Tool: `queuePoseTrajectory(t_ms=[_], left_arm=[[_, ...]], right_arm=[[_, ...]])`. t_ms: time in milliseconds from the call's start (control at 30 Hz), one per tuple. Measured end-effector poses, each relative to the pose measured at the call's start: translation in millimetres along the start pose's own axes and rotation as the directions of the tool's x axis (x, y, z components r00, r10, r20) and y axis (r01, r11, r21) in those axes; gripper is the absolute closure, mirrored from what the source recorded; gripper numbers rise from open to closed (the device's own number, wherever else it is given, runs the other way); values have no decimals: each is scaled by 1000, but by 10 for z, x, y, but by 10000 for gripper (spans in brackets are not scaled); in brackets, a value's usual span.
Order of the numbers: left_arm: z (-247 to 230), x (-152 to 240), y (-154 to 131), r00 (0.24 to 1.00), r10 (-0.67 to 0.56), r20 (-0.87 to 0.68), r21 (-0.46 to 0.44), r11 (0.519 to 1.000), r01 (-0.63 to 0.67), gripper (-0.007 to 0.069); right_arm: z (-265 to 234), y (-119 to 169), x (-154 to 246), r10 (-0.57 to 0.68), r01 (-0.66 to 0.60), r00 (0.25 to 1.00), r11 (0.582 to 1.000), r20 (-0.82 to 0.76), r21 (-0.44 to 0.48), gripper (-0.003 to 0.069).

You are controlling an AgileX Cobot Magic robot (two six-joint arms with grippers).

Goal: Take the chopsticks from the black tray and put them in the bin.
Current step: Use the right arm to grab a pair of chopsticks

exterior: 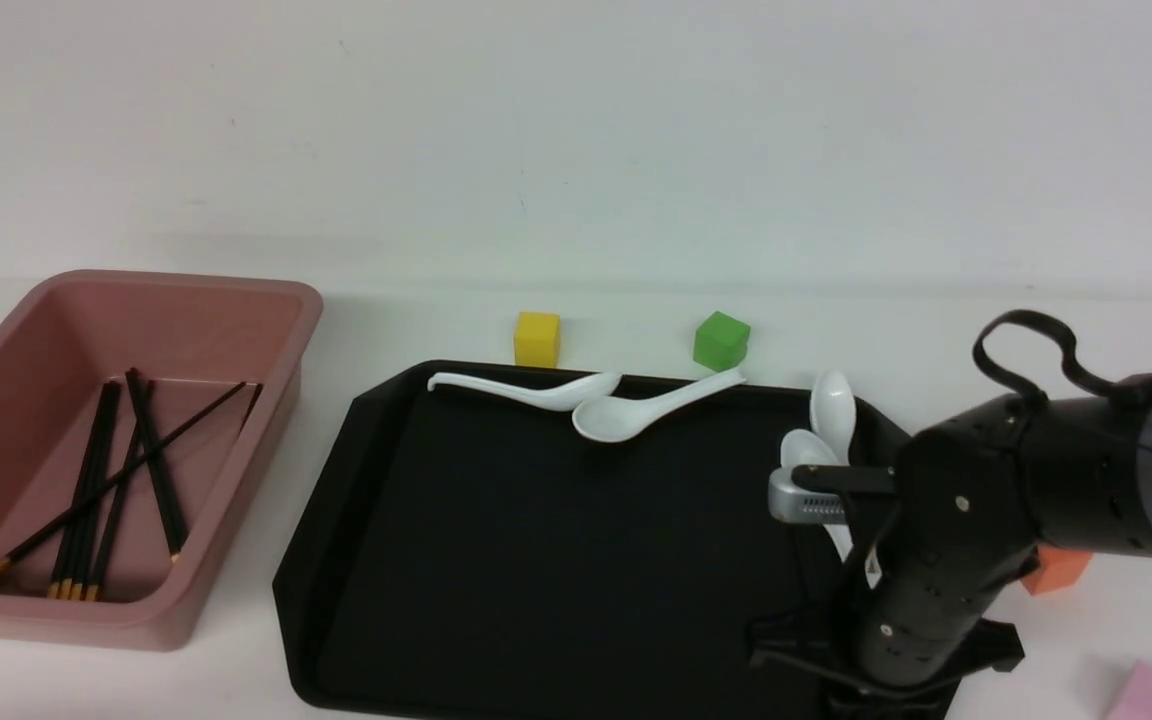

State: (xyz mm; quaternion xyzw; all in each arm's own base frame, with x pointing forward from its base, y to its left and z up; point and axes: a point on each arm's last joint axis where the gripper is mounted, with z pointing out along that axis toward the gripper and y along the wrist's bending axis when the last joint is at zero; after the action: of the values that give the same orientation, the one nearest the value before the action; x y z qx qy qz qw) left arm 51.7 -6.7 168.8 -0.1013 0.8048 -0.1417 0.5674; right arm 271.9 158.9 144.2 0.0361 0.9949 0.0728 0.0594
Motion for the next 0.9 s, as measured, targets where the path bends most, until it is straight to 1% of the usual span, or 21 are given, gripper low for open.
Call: queuePoseTrajectory(t_ms=[367,533,700,733,833,900], left_arm=[[0,0,0,1000,0,0,0,1000,0,387],[0,0,0,1000,0,0,0,1000,0,387],[0,0,0,1000,0,0,0,1000,0,387],[0,0,0,1000,0,0,0,1000,0,387],[0,0,0,1000,0,0,0,1000,0,387],[0,0,0,1000,0,0,0,1000,0,387]], right_arm=[[-85,71,-19,-58,58,998,997,-1,-54,544],[-432,179,-106,-120,121,993,989,21,-88,544],[-744,251,-149,-163,163,987,982,6,-98,544],[-744,249,-145,-163,163,987,982,1,-97,544],[-958,322,-174,-205,204,979,970,6,-135,544],[-1113,425,-213,-206,209,978,956,35,-208,544]])
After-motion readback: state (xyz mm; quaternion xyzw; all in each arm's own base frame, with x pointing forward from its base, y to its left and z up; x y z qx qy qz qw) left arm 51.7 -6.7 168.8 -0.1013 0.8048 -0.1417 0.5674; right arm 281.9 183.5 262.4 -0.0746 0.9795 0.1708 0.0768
